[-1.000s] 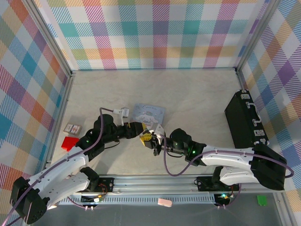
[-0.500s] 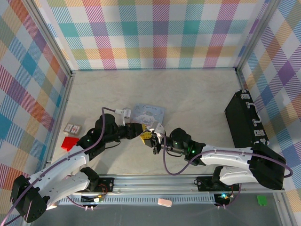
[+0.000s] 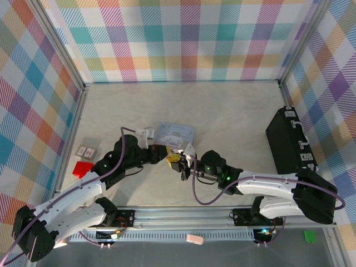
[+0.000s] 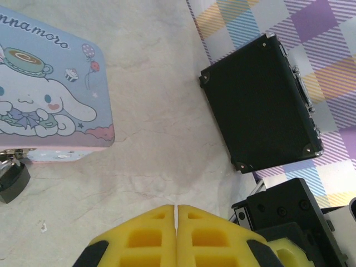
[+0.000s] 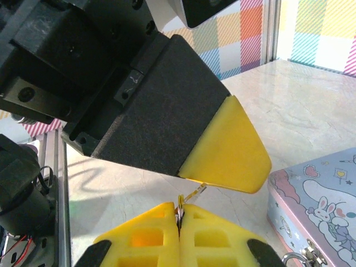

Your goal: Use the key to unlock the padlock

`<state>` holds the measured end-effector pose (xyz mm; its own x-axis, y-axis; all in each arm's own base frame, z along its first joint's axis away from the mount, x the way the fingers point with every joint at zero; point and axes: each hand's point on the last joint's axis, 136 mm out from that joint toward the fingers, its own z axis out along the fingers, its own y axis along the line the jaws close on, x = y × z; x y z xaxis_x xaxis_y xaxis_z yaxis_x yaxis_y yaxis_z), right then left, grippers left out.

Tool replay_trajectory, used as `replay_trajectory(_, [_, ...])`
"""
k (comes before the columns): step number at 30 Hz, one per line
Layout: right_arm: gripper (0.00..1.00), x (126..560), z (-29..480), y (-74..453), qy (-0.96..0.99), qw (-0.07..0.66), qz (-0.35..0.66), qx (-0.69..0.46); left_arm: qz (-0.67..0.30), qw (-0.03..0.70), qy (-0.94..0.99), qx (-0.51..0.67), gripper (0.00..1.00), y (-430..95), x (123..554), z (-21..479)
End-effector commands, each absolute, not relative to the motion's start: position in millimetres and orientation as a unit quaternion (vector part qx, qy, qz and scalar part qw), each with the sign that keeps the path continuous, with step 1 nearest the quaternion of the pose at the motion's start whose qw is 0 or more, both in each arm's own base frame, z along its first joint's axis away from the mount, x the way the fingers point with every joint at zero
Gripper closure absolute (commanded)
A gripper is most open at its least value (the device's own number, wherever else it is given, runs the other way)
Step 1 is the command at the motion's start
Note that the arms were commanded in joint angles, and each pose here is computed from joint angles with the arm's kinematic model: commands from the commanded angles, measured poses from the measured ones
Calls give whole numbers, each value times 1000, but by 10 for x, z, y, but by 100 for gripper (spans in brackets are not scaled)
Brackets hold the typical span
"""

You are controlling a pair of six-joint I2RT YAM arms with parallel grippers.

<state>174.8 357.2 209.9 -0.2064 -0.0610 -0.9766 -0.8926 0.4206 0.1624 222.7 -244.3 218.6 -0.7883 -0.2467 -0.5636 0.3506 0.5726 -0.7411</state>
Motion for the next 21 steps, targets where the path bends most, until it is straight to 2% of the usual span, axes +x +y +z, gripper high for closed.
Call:
replay_trajectory(1, [97,1899,2116,3504,686,523,398,-314,-432,366,824,-22,100,-2253,2372,2304])
replay_trajectory(2, [93,1920,2100,3487,691,519,401,-303,-420,370,828,-37,100,-2199,2396,2283])
replay_trajectory(4, [75,1961,2066,3462,700,513,408,-285,-391,377,836,-78,100,-2056,2455,2226])
replay_trajectory(8, [59,1943,2019,3538,701,497,428,-281,-361,378,843,-126,100,-1922,2515,2145])
replay_trajectory(13, [56,1982,2058,3614,692,497,458,-253,-346,375,846,-153,100,-1902,2538,2117])
replay_trajectory(21, [58,1999,2147,3805,671,488,505,-238,-353,365,847,-157,100,-2020,2487,2135])
